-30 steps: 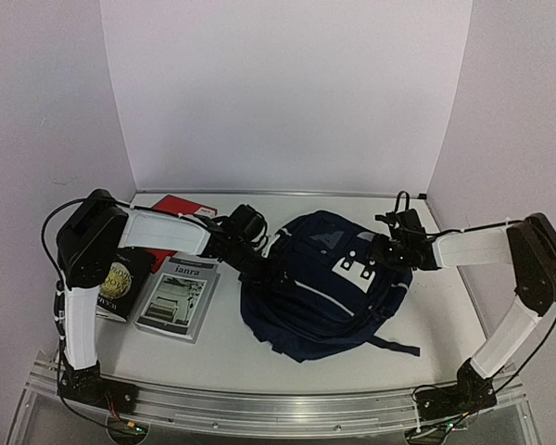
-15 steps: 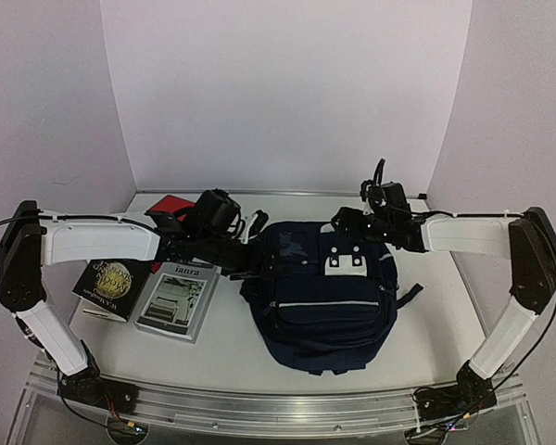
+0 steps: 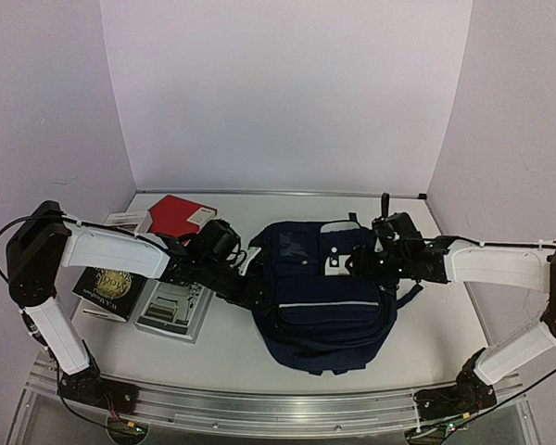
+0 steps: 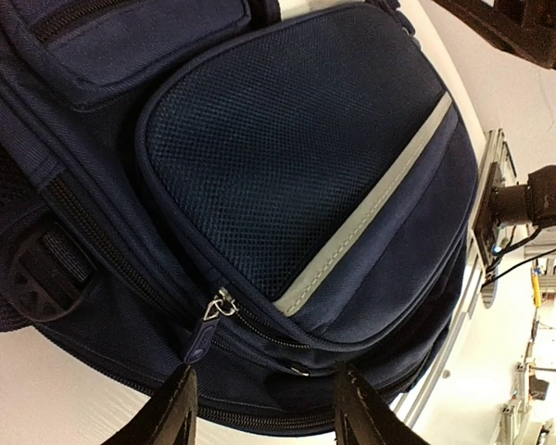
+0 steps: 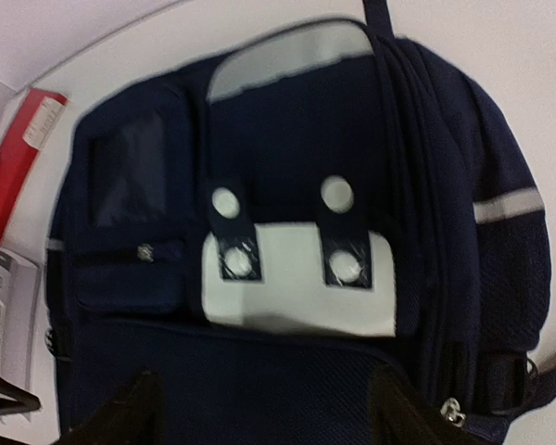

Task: Pack the student bag
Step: Adjust the student bag at the center of the board, then unzip the student bag at the center of the board.

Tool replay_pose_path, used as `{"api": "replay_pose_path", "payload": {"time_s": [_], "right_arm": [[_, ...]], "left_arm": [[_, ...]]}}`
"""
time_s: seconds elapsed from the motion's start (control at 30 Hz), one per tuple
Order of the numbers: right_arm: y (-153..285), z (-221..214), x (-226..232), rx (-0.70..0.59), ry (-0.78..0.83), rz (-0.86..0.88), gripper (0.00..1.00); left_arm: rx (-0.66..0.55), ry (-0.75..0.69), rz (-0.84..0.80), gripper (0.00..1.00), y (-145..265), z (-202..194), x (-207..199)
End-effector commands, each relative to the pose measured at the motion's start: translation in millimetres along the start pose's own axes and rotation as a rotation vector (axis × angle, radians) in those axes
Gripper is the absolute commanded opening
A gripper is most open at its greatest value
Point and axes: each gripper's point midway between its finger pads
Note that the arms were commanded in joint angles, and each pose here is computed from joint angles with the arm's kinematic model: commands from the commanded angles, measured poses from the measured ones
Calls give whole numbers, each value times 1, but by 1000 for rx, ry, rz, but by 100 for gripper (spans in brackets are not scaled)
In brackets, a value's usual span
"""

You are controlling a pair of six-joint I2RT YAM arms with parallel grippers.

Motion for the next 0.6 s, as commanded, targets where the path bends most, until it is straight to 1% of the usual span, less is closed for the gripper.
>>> {"api": "replay_pose_path", "payload": {"time_s": [0.0,0.1,0.17,0.4,0.57], "right_arm": [[3,-46,-34,129,-81,-65,59],[2,-65,-48,182,-121,-67,58],[2,-72,-46,207,-130,-43,58],[6,-71,-40,202,-151,-11,57],[4,-72,-33,209,-176,24,45]], "left_arm": [[-10,-98,4,48,-7,2,-4],[-19,-113,16,46,-8,4,-2],[-17,-116,7,44,-9,5,-3],[3,-128,-8,43,-21,3,0],[12,-140,-5,42,-27,2,3]]}}
Point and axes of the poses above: each gripper's point midway between its finger pads, its own y axis back along the fingers, its own x axis along the line the jaws close on, z = x × y, and after that the axes turned 9 degrees about y, right-handed
